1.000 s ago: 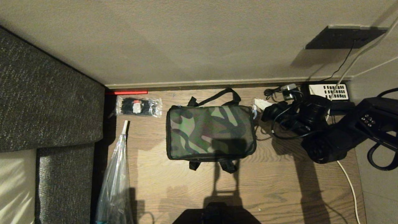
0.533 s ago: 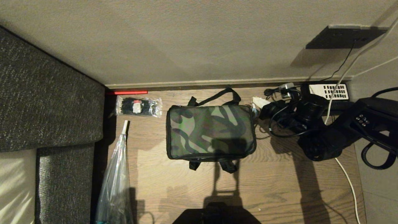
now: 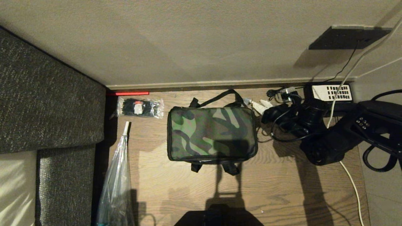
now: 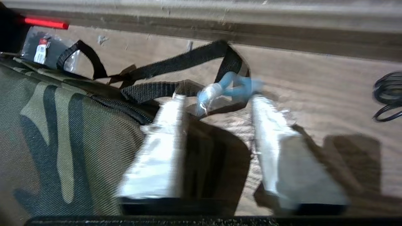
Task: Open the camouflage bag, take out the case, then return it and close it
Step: Open the top of the storage box
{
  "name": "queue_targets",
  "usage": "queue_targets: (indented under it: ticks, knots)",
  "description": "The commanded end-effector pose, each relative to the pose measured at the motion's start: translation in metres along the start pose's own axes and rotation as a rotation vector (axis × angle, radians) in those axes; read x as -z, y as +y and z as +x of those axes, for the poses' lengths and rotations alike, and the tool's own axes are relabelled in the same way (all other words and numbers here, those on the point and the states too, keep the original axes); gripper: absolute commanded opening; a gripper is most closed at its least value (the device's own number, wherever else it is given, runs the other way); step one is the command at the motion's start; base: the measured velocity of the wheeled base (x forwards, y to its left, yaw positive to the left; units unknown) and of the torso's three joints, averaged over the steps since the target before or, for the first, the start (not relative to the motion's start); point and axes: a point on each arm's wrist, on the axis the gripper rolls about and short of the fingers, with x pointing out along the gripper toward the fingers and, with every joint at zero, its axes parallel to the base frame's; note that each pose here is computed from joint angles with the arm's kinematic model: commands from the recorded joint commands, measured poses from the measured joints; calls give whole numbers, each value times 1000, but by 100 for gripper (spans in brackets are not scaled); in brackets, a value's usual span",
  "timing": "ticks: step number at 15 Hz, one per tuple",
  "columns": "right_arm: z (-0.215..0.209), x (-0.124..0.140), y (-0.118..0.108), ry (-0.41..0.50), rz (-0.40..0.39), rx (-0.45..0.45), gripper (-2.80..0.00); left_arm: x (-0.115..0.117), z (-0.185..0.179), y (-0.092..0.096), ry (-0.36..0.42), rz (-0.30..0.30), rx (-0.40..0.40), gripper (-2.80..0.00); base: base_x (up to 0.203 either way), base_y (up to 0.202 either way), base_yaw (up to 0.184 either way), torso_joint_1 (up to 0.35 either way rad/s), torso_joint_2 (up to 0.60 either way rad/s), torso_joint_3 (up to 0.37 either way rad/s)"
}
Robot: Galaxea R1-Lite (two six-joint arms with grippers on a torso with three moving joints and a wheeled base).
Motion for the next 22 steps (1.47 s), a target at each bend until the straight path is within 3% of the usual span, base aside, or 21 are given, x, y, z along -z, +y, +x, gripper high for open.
queue_targets:
  ticks: [1, 5, 7, 9, 14, 18, 22]
  knots:
    - [-1, 2, 0, -23, -12, -3, 0, 1, 0, 0, 1, 1, -1, -280, 0, 0, 0, 0, 0, 0]
    - [-26, 8, 3, 107, 48, -22, 0, 1, 0, 0, 1, 1, -1, -280, 0, 0, 0, 0, 0, 0]
    - [-41, 12, 10, 238, 122, -25, 0, 1, 0, 0, 1, 1, -1, -280, 0, 0, 0, 0, 0, 0]
    - [-51, 14, 16, 309, 176, -29, 0, 1, 0, 0, 1, -1, -1, -280, 0, 0, 0, 0, 0, 0]
    - [-59, 1, 22, 380, 243, -49, 0, 1, 0, 0, 1, 1, -1, -280, 0, 0, 0, 0, 0, 0]
    - [-66, -21, 57, 455, 497, -123, 0, 1, 0, 0, 1, -1, -1, -280, 0, 0, 0, 0, 0, 0]
    - [-68, -13, 73, 500, 518, -146, 0, 1, 0, 0, 1, 0, -1, -280, 0, 0, 0, 0, 0, 0]
